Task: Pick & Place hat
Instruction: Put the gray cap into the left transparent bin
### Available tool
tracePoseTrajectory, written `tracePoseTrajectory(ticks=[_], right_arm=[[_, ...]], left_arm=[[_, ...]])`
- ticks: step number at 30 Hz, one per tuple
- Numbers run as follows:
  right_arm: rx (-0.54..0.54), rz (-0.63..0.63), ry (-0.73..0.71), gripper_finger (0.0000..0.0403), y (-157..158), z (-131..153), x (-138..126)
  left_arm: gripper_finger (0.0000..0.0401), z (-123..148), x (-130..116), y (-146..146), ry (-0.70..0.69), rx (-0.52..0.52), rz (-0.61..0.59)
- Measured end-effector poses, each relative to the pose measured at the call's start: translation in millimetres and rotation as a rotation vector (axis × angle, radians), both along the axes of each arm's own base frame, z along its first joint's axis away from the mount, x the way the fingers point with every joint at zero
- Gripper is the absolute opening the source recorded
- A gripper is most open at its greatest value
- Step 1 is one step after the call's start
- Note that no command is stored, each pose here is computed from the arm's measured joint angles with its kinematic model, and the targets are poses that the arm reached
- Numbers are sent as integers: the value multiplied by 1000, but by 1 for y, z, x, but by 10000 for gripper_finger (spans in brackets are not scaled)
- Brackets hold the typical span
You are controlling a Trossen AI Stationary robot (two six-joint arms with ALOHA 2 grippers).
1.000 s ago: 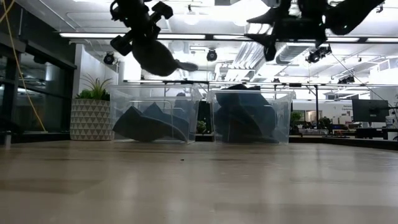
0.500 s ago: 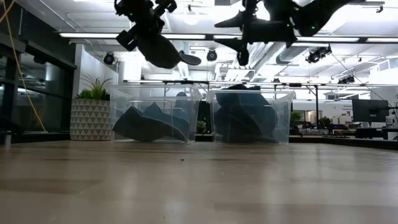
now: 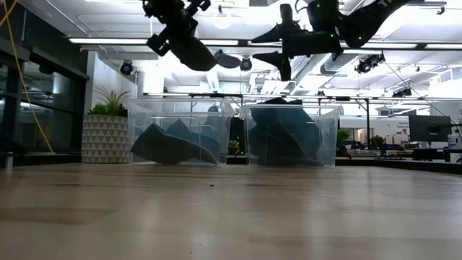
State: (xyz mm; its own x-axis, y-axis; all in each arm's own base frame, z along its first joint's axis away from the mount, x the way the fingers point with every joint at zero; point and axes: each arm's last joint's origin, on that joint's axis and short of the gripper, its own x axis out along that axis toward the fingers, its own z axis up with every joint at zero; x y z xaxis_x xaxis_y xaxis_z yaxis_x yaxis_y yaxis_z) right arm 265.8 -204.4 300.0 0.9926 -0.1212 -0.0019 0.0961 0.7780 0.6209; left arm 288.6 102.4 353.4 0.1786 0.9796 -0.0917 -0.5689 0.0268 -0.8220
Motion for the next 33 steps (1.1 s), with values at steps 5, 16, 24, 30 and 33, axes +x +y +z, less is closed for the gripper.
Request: tracePoseTrajectory(ticks=[5, 16, 24, 30, 33], right_arm=[[-16, -36, 1, 186, -1, 0, 0], [-3, -44, 16, 186, -8, -18, 12], [-19, -25, 1, 186, -12, -12, 26], [-25, -13, -6, 186, -19, -6, 37], [-31, 5, -13, 183, -20, -3, 40]], left_arm=[[0, 0, 5, 3, 15, 21, -23], [0, 1, 5, 5, 33, 22, -46], [0, 1, 5, 5, 31, 19, -64], [0, 1, 5, 5, 31, 19, -66], [0, 1, 5, 5, 29, 18, -74]])
